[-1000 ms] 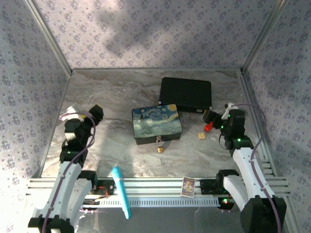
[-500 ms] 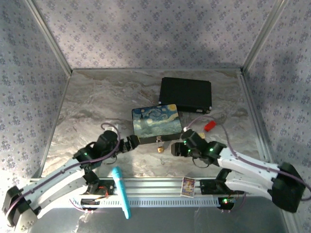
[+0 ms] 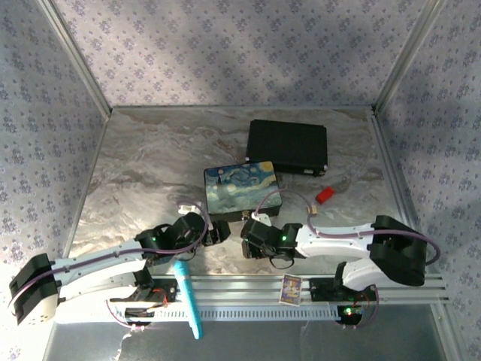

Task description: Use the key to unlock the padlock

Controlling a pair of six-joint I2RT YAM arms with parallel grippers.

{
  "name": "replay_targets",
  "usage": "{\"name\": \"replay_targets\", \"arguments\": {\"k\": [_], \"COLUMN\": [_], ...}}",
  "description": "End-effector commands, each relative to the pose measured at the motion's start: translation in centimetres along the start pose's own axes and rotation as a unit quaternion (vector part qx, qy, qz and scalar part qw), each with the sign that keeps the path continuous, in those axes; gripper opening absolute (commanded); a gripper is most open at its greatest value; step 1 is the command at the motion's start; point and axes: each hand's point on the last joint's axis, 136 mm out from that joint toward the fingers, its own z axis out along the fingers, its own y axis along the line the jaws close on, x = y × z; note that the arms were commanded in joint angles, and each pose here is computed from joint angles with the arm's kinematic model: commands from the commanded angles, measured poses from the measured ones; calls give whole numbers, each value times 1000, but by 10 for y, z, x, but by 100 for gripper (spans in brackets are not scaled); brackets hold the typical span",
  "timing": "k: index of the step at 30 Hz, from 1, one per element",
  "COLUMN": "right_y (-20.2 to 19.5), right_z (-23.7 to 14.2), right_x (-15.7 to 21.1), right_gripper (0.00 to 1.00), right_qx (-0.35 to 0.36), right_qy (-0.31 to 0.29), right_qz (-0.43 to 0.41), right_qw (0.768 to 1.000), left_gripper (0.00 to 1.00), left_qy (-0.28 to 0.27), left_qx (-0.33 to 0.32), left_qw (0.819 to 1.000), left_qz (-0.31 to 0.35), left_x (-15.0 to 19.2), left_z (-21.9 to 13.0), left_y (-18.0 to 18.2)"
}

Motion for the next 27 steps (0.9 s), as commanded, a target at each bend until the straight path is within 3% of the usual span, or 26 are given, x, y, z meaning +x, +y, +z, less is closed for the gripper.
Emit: {"name": "replay_targets", "arguments": {"k": [1,15,20,27], "right_y": [-3,-4,-13,-14], "right_z": [3,18,24,27], "right_x": [4,17,27,23], "right_gripper": [45,34,23,1], "right_qx": [20,47,68,46], "right_qy": [2,22,34,30], "right_qz": [20,2,-6,-12], "right_qw": [1000,999,997,998], "left_gripper": [91,91,91,88], "left_qy": [-20,-1,-5,0], "left_qx": [20,-3,-3,0], "left_qw": [1000,1000,1000,1000], "left_qz": [-12,3,1,-7], "left_x": [-10,-3,-4,0], "left_z": [0,7,7,14], "left_y": [-18,-17,-15,-16]}}
